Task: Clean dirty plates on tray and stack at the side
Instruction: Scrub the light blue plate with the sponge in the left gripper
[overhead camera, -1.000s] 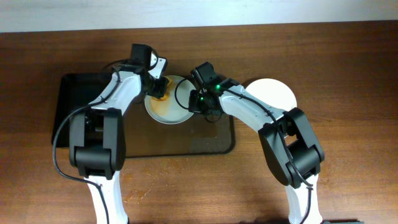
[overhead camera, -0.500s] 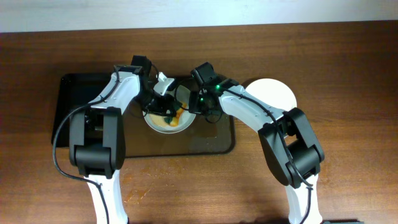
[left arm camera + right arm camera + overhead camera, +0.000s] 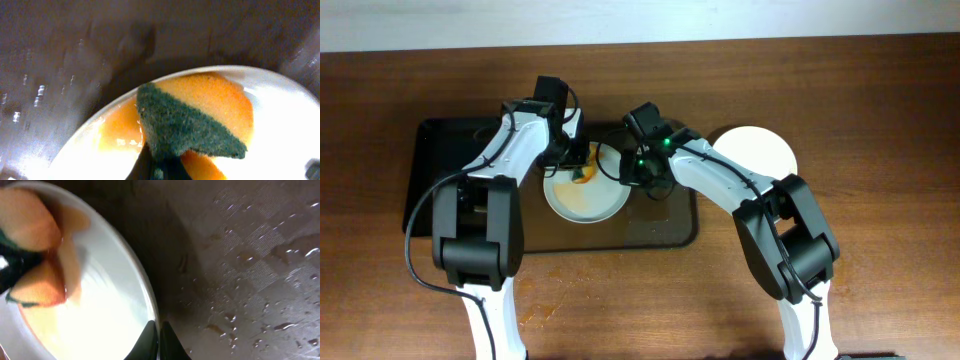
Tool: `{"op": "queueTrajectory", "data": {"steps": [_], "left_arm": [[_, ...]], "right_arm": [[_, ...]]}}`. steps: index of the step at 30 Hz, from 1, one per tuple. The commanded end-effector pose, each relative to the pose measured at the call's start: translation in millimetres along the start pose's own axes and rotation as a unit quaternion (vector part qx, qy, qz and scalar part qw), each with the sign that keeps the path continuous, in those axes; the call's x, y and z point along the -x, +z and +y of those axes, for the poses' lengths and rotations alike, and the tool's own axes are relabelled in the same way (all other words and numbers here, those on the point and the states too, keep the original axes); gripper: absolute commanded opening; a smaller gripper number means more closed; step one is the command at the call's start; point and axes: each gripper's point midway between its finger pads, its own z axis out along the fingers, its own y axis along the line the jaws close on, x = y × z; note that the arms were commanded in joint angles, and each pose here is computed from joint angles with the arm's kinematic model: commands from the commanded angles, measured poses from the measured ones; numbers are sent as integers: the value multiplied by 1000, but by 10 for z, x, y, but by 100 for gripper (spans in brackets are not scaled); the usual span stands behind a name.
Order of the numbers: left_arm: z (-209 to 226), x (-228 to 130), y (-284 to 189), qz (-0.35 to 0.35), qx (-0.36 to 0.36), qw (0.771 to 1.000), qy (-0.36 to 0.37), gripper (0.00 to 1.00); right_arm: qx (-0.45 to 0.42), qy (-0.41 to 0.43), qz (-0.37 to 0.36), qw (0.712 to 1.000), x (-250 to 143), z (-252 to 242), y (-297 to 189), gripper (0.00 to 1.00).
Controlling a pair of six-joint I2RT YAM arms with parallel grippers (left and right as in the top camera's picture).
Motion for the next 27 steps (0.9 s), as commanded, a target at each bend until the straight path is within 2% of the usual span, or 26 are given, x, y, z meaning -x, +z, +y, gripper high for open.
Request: {"op": "queueTrajectory", "data": {"steps": [1, 3, 7, 12, 13, 14, 15, 17, 21, 22, 24, 25, 27], "left_arm": [[308, -499, 128, 101, 55, 993, -20, 0], [256, -647, 45, 138, 40, 990, -6, 1], [178, -691, -110, 162, 21, 986, 16, 1], [130, -377, -87, 102, 11, 994, 22, 1], [118, -353, -82, 97, 8, 995, 22, 1], [90, -343, -80, 95, 0, 995, 22, 0], [57, -334, -78, 93, -9, 995, 22, 0], [-79, -213, -66, 68, -48, 996, 24, 0], [-301, 247, -74, -27, -104, 993, 47, 1], [-278, 324, -74, -43, -95, 993, 51, 0], [-64, 400, -53, -57, -32, 997, 49, 0], [156, 352, -47, -46, 31, 997, 44, 1], [354, 136, -59, -2, 86, 996, 38, 0]], "right_arm": [[-16, 1, -5, 1000, 27, -85, 5, 4], [-15, 1, -4, 1000, 24, -80, 5, 4], [-3, 4, 22, 1000, -85, -43, 8, 4], [7, 39, 96, 995, -460, 6, 173, 5], [7, 46, 106, 993, -513, 8, 214, 12], [5, 52, 107, 993, -515, 0, 223, 13], [5, 55, 106, 993, -507, -7, 225, 12], [5, 56, 105, 993, -502, -5, 224, 4], [4, 56, 107, 993, -510, -12, 224, 4], [4, 56, 107, 993, -511, -12, 224, 4], [4, 56, 107, 993, -510, -12, 224, 4], [4, 56, 106, 993, -508, -11, 223, 4], [4, 56, 106, 993, -506, -12, 224, 4]]}}
